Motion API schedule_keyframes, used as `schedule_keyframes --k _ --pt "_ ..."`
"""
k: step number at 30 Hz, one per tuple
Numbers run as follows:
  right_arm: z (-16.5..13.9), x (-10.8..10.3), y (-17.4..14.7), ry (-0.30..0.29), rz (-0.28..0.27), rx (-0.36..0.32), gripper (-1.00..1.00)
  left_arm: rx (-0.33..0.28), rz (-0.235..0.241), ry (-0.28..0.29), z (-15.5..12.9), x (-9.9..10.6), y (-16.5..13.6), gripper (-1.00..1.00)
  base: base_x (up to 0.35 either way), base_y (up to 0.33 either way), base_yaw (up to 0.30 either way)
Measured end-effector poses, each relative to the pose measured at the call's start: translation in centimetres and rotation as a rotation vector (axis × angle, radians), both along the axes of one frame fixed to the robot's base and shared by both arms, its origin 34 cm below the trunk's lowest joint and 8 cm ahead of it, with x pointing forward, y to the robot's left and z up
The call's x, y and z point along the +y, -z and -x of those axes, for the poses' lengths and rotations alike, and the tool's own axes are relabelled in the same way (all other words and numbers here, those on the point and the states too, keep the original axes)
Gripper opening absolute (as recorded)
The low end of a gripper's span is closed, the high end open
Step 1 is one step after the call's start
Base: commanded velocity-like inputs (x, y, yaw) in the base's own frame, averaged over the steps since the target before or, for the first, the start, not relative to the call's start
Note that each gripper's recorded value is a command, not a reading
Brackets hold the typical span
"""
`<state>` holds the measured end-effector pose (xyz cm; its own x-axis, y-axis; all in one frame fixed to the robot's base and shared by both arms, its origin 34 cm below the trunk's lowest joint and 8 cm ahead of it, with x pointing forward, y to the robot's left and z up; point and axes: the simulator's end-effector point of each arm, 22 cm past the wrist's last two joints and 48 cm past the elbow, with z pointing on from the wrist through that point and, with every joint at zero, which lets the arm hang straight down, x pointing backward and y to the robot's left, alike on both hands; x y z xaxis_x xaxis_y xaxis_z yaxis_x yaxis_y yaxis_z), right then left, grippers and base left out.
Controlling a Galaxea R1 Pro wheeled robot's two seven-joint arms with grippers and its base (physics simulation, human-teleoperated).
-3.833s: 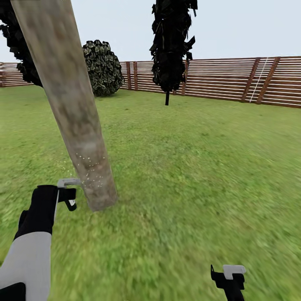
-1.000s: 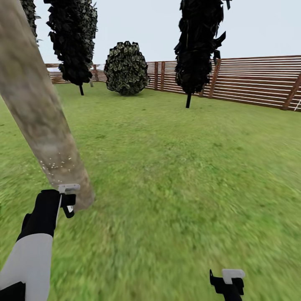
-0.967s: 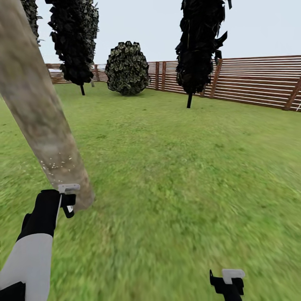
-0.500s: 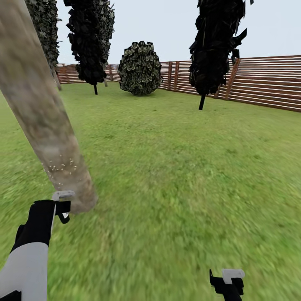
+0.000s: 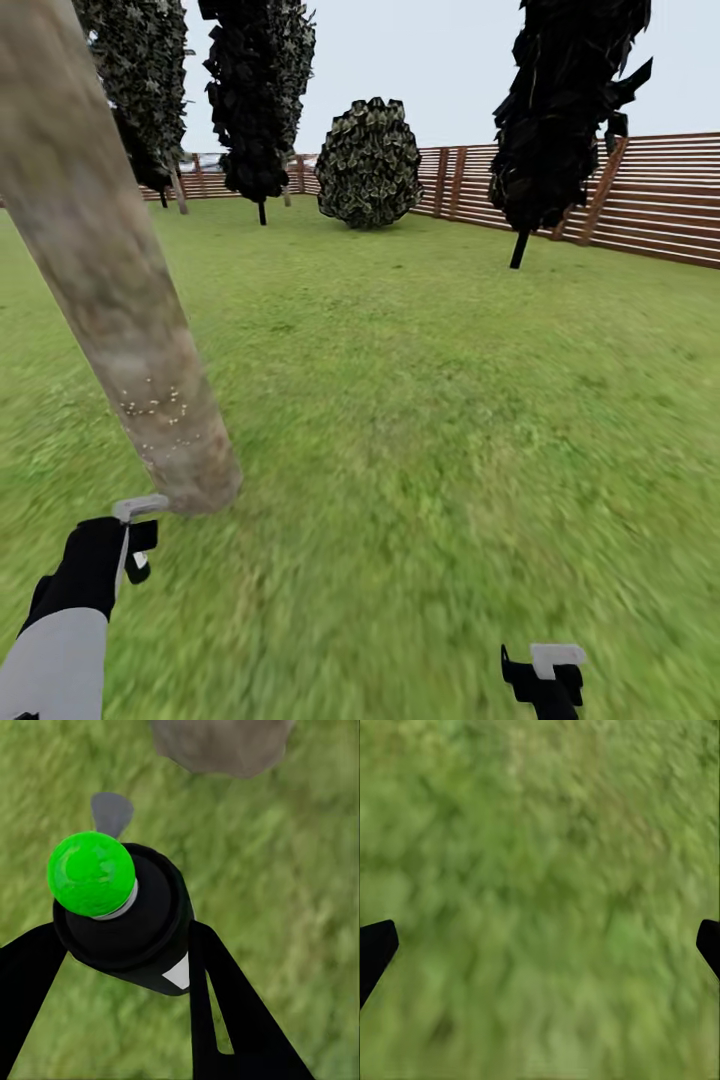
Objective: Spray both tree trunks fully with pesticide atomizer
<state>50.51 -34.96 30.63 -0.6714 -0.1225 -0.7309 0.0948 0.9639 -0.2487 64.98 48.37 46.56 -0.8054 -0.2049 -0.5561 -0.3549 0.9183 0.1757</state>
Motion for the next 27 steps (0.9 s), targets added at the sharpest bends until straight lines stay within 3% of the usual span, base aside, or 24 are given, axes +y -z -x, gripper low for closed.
schedule_keyframes --k 7,10,14,19,27 --pt "0.0 0.1 0.0 0.000 -0.002 0.001 1.00 -0.013 0.020 0.015 -0.4 -1.2 0.4 -1.00 0.200 -0.007 0.260" --pt "0.0 0.1 0.1 0.000 -0.001 0.001 1.00 -0.035 0.075 0.024 -1.0 -3.3 0.8 -1.00 0.008 -0.079 0.080" --pt "0.0 0.0 0.0 0.000 0.000 0.001 1.00 -0.042 0.103 0.039 -1.5 -5.3 1.1 -1.00 0.001 -0.244 0.009" --pt "0.0 -0.1 0.0 0.001 0.001 0.001 1.00 -0.084 0.082 0.064 -2.5 -6.0 0.6 -1.00 0.042 -0.262 0.001" --pt "0.0 0.1 0.0 0.000 -0.001 0.001 1.00 -0.087 0.073 0.061 -2.6 -5.8 0.5 -1.00 0.222 -0.198 0.117"
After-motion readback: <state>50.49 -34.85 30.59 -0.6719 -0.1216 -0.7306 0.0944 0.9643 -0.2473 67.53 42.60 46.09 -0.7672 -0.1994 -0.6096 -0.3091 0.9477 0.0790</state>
